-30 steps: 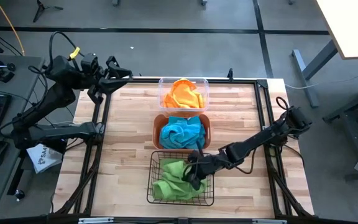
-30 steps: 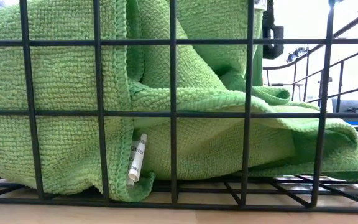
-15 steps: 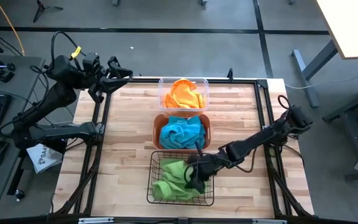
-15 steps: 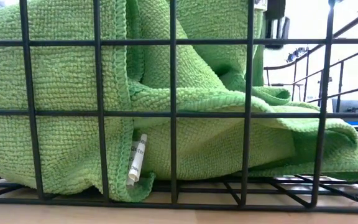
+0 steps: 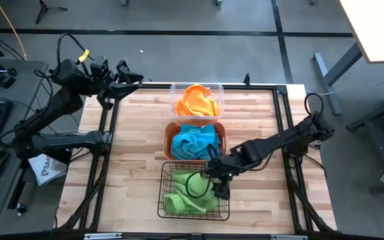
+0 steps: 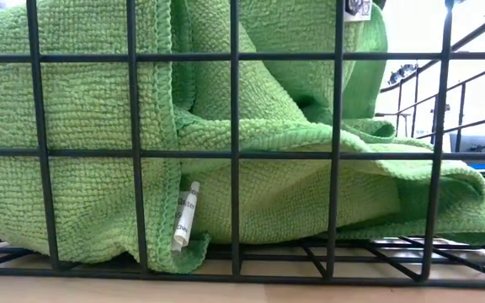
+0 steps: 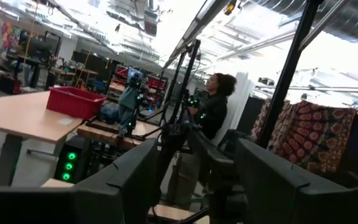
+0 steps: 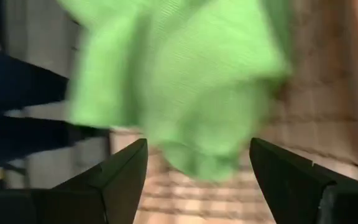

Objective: Sort microfiber towel by color & place in baskets
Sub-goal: Return to Home Position

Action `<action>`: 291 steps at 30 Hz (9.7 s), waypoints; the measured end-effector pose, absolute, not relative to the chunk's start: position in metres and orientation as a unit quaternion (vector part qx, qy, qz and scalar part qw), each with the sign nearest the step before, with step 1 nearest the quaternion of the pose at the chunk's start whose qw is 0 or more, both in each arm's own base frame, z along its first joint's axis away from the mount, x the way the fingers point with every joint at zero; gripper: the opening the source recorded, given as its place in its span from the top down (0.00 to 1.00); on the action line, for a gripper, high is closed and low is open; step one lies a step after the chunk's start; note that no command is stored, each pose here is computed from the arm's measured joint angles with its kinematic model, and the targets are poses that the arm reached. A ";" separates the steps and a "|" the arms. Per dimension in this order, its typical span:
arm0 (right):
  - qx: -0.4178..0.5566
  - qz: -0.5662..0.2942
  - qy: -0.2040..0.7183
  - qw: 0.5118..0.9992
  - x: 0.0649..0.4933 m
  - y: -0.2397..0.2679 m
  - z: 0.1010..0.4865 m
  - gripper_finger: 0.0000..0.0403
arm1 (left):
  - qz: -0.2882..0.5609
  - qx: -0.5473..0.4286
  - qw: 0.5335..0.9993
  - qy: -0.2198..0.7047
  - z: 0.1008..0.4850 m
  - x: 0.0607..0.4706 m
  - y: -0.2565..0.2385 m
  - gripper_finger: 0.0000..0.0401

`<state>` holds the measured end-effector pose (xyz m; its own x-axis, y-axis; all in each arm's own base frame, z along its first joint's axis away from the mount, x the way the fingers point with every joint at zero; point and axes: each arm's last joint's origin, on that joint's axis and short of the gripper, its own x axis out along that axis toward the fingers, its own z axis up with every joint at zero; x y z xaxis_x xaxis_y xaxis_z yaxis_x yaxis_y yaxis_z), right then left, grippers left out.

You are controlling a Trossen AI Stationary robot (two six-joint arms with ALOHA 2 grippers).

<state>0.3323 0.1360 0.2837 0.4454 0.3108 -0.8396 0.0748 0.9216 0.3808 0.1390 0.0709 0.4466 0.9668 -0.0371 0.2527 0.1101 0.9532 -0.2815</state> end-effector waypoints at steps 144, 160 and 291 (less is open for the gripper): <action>0.177 -0.105 0.069 0.976 0.110 0.002 0.153 1.00 | 0.068 -0.283 0.955 -0.064 0.175 0.134 0.008 0.98; 0.177 -0.105 0.069 0.976 0.110 0.002 0.153 1.00 | 0.068 -0.283 0.954 -0.064 0.176 0.134 0.008 0.98; 0.177 -0.105 0.069 0.976 0.110 0.002 0.153 1.00 | 0.068 -0.283 0.954 -0.064 0.176 0.134 0.008 0.98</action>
<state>0.1099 0.0022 0.1527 0.9684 -0.1802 -0.1724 0.2293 0.9150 0.3318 0.1337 0.0075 0.1756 0.9826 0.1658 0.0841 -0.0931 0.8302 -0.5496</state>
